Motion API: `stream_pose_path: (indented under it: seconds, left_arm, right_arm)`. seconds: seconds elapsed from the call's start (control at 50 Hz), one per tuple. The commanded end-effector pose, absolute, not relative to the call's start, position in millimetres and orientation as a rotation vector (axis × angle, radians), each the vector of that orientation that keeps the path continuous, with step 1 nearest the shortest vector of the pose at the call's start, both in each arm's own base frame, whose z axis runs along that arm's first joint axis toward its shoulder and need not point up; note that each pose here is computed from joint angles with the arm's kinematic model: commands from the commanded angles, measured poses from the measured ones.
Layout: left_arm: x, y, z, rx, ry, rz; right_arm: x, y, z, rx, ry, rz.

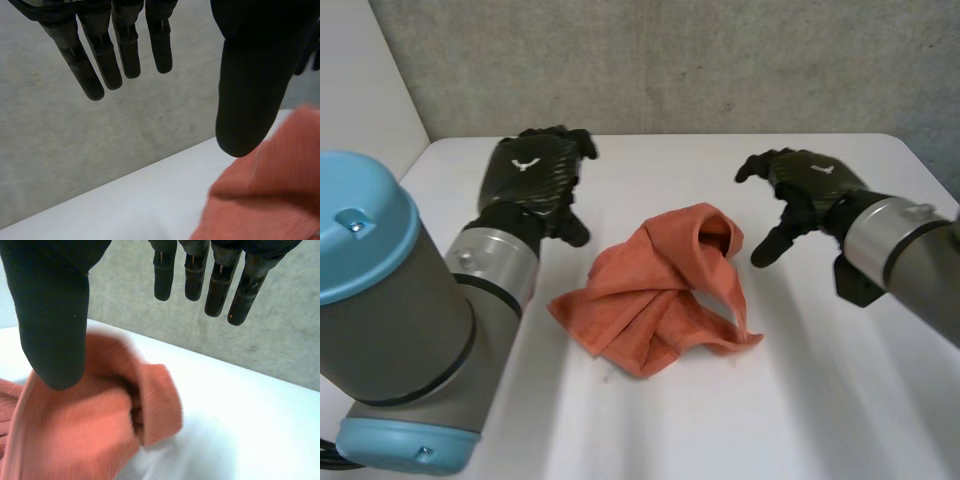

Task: Fold the laundry

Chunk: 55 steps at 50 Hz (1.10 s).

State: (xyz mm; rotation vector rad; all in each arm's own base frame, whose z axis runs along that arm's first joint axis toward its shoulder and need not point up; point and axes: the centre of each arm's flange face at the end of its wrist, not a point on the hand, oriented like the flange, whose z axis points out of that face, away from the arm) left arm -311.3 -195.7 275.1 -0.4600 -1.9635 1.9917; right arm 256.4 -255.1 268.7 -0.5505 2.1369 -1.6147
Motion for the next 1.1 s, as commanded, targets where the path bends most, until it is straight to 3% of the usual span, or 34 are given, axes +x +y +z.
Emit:
stream_pose_path:
  seconds: [0.02, 0.28, 0.48, 0.72, 1.0, 1.1]
  left_arm:
    - [-339, -182, 278, -0.475, -1.93, 1.886]
    - [-380, -172, 266, -0.44, -1.876, 1.748]
    - [-401, -167, 194, -0.515, -2.015, 1.605]
    - [-411, -178, 150, -0.556, -2.05, 1.61]
    - [-411, -202, 140, -0.617, -2.03, 1.785]
    - [-392, -223, 167, -0.57, -2.042, 1.933]
  right_arm:
    - [244, -255, 280, -0.554, 2.107, -1.629]
    - [212, -260, 296, -0.581, 2.125, -1.803]
    - [199, -268, 277, -0.6, 2.173, -1.845]
    - [191, -268, 255, -0.622, 2.22, -1.831]
    - [194, -275, 230, -0.676, 2.244, -1.792]
    - [202, -289, 212, -0.69, 2.231, -1.688]
